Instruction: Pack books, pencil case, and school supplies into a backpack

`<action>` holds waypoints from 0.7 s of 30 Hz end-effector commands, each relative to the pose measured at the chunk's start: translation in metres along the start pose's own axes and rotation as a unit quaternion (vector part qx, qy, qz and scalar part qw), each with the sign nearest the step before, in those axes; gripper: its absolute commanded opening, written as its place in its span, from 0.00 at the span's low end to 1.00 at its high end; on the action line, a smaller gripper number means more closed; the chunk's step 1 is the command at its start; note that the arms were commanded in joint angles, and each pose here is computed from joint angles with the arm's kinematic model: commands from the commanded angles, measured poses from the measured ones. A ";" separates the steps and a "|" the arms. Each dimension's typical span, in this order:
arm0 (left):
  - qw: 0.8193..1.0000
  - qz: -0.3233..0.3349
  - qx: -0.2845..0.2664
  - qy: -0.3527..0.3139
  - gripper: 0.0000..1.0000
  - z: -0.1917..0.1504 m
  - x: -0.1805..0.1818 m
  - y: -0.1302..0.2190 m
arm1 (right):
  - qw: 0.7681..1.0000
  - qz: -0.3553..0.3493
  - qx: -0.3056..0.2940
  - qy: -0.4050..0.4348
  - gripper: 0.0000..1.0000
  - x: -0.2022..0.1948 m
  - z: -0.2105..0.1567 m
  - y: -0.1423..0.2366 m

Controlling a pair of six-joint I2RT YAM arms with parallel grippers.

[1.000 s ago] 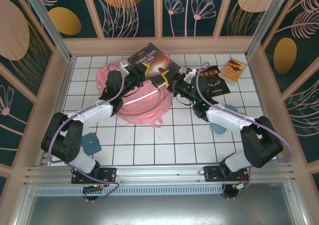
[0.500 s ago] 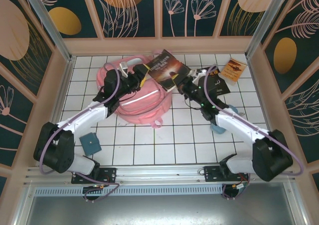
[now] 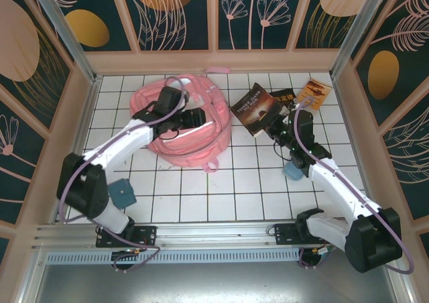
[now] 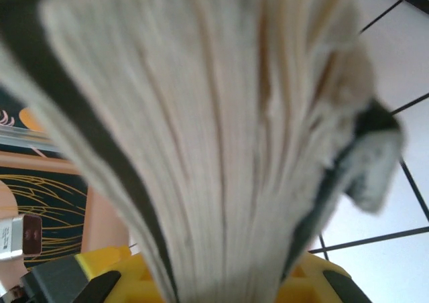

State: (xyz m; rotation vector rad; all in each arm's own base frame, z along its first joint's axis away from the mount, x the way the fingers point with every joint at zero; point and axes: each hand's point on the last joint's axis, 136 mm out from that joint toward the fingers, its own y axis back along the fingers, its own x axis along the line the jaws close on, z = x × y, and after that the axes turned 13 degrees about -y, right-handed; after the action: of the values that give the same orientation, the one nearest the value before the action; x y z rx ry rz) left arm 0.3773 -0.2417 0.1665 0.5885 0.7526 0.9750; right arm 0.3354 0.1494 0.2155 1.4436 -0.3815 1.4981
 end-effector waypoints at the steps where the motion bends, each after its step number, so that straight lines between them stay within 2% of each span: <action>1: 0.975 0.073 0.149 -0.148 0.73 -0.052 0.019 -0.018 | 0.999 0.035 0.001 0.027 0.04 0.013 0.002 0.004; 4: 0.956 0.087 0.194 -0.200 0.73 -0.060 0.024 -0.030 | 0.999 0.035 0.016 0.021 0.04 0.008 -0.002 0.001; 8: 0.940 0.096 0.219 -0.242 0.73 -0.059 0.029 -0.044 | 0.999 0.033 0.034 0.018 0.04 0.004 -0.006 -0.002; 14: 0.930 0.072 0.231 -0.277 0.73 -0.055 0.024 -0.063 | 0.998 0.028 0.045 0.014 0.04 -0.001 -0.010 -0.002; 21: 0.920 0.006 0.253 -0.301 0.77 -0.066 0.008 -0.079 | 0.999 0.027 0.043 0.001 0.04 -0.005 -0.010 -0.003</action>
State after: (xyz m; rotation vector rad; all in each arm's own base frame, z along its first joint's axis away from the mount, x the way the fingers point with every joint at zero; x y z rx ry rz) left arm 0.3773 -0.2576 0.0725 1.2522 0.4369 0.6508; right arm 0.3243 0.1540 0.1864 1.5375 -0.2930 1.4980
